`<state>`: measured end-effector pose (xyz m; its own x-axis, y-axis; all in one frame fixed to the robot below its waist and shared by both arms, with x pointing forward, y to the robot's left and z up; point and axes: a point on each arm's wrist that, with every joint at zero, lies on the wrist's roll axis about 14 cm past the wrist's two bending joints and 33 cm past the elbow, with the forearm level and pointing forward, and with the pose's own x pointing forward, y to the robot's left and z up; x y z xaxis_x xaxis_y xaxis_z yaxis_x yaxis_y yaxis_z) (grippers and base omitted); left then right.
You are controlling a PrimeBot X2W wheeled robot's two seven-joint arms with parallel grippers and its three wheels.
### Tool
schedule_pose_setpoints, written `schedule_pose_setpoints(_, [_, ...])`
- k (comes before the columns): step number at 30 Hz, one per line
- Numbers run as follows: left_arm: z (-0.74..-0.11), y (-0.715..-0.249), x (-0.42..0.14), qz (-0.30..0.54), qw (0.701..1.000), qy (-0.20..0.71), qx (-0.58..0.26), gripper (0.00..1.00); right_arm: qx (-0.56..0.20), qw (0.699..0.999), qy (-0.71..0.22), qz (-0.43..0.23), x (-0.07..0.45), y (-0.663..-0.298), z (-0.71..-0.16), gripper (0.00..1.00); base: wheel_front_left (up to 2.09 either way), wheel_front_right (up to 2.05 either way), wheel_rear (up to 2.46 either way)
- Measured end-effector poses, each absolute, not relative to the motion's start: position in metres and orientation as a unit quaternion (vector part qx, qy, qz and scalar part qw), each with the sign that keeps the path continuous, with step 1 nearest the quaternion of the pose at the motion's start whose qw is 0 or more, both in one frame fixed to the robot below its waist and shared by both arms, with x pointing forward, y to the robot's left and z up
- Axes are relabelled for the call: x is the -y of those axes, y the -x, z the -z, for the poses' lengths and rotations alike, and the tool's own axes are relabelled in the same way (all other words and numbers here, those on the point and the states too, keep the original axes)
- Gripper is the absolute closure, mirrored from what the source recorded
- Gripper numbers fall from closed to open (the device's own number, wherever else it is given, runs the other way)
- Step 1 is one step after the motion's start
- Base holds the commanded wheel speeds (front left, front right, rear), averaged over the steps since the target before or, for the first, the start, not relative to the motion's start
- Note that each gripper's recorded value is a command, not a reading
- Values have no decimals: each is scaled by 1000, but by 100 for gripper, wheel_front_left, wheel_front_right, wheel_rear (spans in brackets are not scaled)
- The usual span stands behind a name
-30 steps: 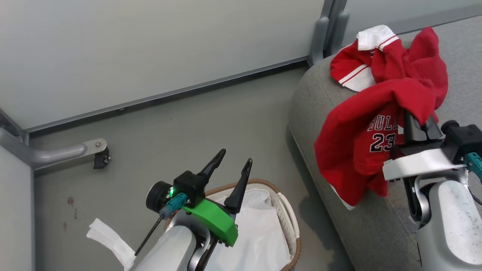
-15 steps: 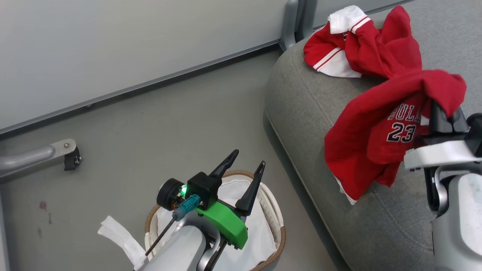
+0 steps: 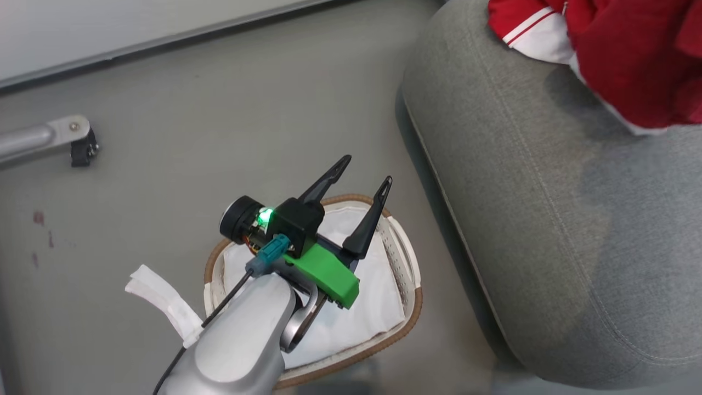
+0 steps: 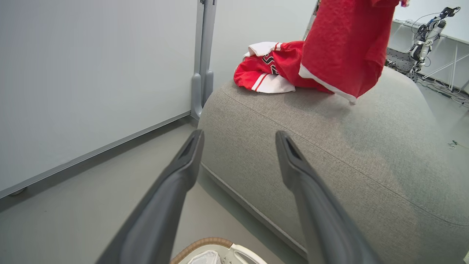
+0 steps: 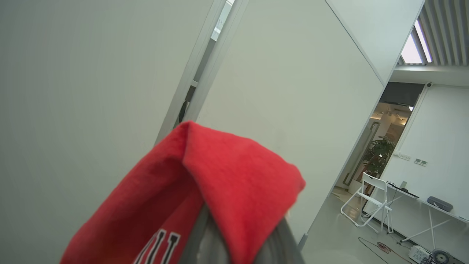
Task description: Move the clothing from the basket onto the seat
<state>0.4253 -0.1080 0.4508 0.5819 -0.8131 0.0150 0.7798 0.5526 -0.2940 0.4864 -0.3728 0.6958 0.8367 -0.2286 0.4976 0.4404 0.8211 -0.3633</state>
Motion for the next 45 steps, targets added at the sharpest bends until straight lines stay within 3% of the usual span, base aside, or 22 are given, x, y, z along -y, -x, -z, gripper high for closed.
schedule_pose_setpoints(7, [-422, -450, 104, 448, 879, 148, -73, 0, 144, 935, 266, 183, 398, -547, -645, 100, 0, 0, 0])
schedule_pose_setpoints(11, [-400, -460, 100, 442, 880, 152, -84, 0, 79, 946, 257, 180, 402, -569, -584, 100, 0, 0, 0])
schedule_pose_setpoints(18, [-364, -473, 90, 422, 884, 166, -110, 0, -16, 960, 222, 169, 392, -583, -482, 100, 0, 0, 0])
schedule_pose_setpoints(25, [-342, -472, 91, 421, 881, 173, -130, 0, -60, 959, 213, 177, 398, -571, -443, 100, 0, 0, 0])
schedule_pose_setpoints(26, [-342, -472, 91, 422, 880, 174, -130, 0, -62, 959, 212, 176, 398, -570, -441, 87, 0, 0, 0])
schedule_pose_setpoints(28, [-345, -471, 94, 425, 879, 175, -127, 0, -65, 960, 208, 177, 397, -564, -440, 50, 0, 0, 0])
schedule_pose_setpoints(29, [-348, -471, 95, 426, 879, 176, -125, 0, -64, 960, 207, 175, 396, -561, -441, 0, 0, 0, 0])
schedule_pose_setpoints(45, [-412, -471, 71, 381, 904, 179, -78, 0, -49, 965, 203, 160, 383, -503, -480, 0, 0, 0, 0])
